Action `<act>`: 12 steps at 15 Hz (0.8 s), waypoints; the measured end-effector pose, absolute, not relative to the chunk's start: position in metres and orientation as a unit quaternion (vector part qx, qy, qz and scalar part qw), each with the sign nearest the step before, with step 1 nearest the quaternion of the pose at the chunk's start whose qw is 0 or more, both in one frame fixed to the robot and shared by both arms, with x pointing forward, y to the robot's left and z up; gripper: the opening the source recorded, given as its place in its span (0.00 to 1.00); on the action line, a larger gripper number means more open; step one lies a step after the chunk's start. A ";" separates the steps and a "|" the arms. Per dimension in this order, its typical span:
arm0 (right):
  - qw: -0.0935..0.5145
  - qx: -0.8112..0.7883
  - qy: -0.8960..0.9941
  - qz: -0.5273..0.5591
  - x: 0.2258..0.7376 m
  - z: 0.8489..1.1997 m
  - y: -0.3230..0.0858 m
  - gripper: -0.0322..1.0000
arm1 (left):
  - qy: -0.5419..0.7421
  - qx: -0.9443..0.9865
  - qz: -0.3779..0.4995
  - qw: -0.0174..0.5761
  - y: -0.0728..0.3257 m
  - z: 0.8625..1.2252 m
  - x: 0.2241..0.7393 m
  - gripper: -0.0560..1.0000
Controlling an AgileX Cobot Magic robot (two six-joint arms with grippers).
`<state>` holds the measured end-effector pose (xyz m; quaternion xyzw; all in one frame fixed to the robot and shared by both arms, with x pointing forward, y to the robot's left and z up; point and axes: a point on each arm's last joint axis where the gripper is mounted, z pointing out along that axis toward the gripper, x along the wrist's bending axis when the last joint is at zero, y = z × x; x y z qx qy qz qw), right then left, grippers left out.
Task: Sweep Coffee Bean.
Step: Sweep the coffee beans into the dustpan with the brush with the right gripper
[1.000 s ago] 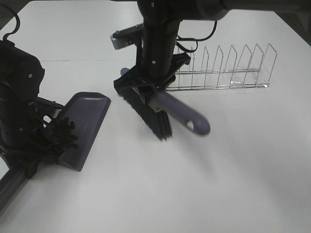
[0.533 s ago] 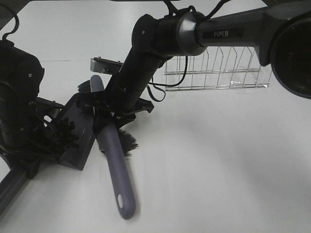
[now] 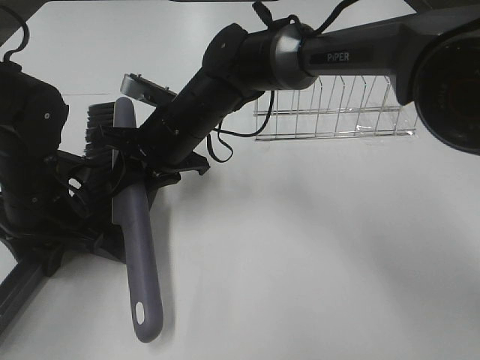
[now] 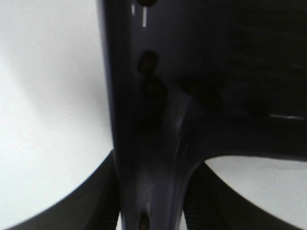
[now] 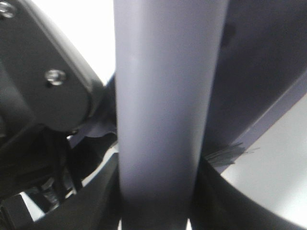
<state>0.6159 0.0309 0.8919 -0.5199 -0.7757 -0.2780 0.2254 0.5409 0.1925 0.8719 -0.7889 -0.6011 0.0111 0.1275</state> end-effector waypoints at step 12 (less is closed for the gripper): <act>-0.011 -0.481 -0.875 -0.058 0.599 0.987 -0.040 0.33 | -0.581 -0.792 0.032 0.188 0.202 0.868 0.522 0.37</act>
